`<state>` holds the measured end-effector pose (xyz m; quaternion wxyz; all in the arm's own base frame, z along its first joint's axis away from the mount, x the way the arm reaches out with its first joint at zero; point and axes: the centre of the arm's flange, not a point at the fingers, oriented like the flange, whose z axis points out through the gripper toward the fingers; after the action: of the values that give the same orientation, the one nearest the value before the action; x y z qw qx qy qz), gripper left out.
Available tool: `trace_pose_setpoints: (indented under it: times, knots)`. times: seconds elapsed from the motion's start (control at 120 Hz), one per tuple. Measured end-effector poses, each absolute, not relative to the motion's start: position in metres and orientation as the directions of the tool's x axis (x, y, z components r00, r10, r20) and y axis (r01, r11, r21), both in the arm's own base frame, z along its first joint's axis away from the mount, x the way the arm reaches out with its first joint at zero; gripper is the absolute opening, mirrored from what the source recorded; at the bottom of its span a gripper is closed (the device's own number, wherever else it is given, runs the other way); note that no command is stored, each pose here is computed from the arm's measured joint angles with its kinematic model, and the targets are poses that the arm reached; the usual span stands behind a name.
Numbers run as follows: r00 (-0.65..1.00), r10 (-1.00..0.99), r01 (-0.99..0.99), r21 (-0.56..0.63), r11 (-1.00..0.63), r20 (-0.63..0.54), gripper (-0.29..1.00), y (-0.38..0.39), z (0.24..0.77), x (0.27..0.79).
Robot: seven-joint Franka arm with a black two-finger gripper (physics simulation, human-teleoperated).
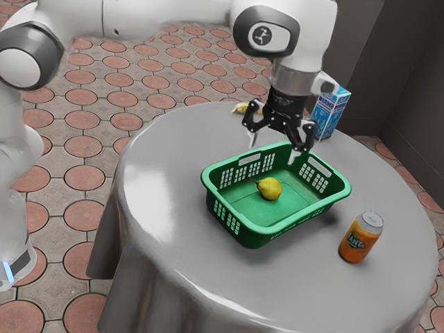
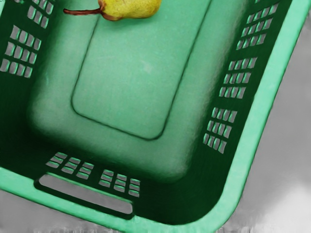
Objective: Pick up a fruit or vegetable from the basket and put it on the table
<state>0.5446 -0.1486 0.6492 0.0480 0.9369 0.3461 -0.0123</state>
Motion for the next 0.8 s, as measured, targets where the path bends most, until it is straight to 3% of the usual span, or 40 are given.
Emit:
trace_pose_setpoints:
  times: [0.4,0.8]
  knots:
    - [0.948,0.319,0.319,0.020,-0.947,-0.010,0.70,-0.127,0.606,0.537]
    - [0.991,0.135,0.135,-0.005,-0.991,0.020,0.70,-0.123,0.554,0.579]
